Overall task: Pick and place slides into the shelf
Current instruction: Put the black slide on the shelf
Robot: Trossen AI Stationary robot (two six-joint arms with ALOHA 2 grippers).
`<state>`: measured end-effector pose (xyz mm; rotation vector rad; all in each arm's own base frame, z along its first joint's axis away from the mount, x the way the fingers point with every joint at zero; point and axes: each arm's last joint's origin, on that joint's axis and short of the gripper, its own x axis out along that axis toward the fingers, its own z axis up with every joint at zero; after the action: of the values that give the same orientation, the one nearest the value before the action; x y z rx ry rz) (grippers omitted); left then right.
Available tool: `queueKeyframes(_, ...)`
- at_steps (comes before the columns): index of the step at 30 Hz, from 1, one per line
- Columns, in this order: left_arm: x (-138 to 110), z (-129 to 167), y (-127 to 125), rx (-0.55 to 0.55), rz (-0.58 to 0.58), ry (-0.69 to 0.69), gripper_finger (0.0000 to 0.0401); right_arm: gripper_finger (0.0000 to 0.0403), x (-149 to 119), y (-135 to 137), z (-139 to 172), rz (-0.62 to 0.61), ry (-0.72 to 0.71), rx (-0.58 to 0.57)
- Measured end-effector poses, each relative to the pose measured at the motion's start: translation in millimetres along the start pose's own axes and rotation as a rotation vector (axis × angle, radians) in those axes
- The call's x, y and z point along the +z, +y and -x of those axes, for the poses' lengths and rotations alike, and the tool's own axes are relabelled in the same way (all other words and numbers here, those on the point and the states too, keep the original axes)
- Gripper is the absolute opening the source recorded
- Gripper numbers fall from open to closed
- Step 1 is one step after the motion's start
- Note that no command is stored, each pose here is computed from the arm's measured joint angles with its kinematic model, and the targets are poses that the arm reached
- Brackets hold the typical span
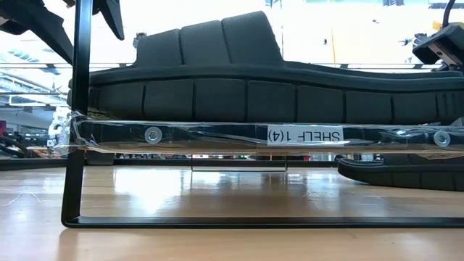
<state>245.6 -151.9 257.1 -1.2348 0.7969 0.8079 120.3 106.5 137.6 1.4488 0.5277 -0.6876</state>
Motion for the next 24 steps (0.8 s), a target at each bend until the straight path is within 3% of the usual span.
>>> queueKeyframes(6, 0, 0, 0, 0.0, 0.0, 0.001, 0.0255, 0.0009, 0, 3, 3, 0.078, 0.015, 0.03)
queueKeyframes(11, 0, 0, 1, 0.006, -0.002, 0.003, 0.0255, 0.0006, -1, 10, 9, 0.097, 0.077, 0.08)
queueKeyframes(17, -1, 1, 10, 0.121, -0.032, 0.07, 0.0255, 0.0003, -4, 31, 28, 0.16, 0.207, 0.161)
queueKeyframes(24, -4, 5, 22, 0.223, -0.045, 0.057, 0.0255, 0.0002, -4, 67, 57, 0.223, 0.241, 0.308)
